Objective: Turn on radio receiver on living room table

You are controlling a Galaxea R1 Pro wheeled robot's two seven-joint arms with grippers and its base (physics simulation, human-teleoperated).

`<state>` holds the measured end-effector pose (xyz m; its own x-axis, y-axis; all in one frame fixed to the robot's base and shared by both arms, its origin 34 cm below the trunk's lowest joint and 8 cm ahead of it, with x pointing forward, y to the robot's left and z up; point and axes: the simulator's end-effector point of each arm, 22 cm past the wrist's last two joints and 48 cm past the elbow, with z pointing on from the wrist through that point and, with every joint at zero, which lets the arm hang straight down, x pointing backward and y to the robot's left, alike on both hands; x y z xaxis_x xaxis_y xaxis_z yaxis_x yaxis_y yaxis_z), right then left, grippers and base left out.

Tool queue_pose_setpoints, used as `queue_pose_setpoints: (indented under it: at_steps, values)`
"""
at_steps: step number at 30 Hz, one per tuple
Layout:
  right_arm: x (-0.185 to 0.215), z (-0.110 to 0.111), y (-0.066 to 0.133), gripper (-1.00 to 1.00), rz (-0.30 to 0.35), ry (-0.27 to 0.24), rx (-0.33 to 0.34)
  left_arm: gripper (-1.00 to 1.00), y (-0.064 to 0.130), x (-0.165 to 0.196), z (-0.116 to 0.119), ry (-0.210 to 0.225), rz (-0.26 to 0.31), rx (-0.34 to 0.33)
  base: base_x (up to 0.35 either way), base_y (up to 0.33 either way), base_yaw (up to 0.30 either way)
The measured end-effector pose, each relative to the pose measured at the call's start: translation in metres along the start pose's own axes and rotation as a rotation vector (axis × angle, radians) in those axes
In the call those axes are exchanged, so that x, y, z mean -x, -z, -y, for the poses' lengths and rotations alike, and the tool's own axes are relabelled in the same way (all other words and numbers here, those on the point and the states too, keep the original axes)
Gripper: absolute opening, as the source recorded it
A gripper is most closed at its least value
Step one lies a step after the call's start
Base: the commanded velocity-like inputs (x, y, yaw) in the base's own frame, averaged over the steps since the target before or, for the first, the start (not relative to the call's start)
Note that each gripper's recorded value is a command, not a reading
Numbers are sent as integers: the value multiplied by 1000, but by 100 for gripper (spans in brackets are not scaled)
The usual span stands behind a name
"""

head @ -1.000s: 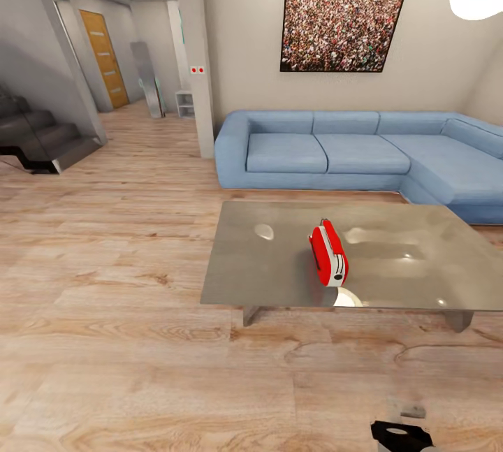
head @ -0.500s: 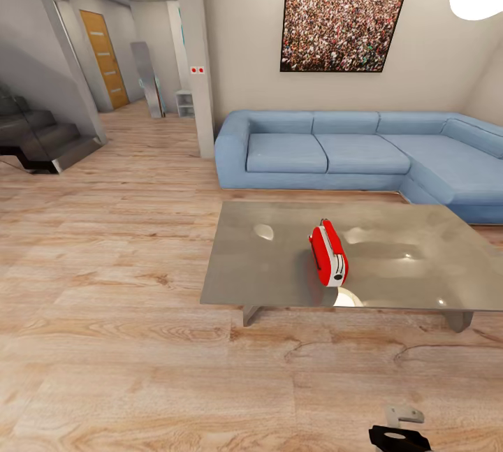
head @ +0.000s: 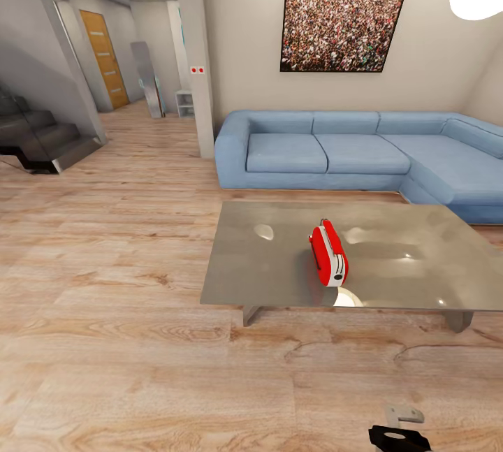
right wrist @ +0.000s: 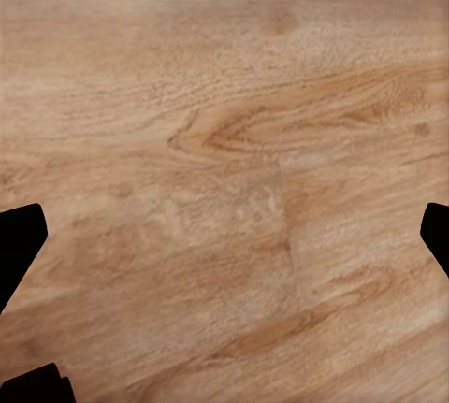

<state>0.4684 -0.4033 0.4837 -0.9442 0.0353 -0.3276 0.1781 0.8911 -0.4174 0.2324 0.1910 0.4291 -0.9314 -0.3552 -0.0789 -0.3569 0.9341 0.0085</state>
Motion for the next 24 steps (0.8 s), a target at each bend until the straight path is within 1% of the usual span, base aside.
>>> queue_pose_setpoints:
  at_steps: [2, 3, 6, 24]
  values:
    - [0, 0, 0, 100, 0, 0, 0, -100, 1, -9, -7, -6, -18, 9, 0, 0, 0]
    - [0, 0, 0, 100, 0, 0, 0, -100, 0, -10, -17, -8, -23, 21, 0, 0, 0]
    - [0, 0, 0, 100, 0, 0, 0, -100, 0, -9, -28, -12, -20, 35, 0, 0, 0]
    - [0, 0, 0, 100, 0, 0, 0, -100, 0, -9, -29, -10, -21, 35, 0, 0, 0]
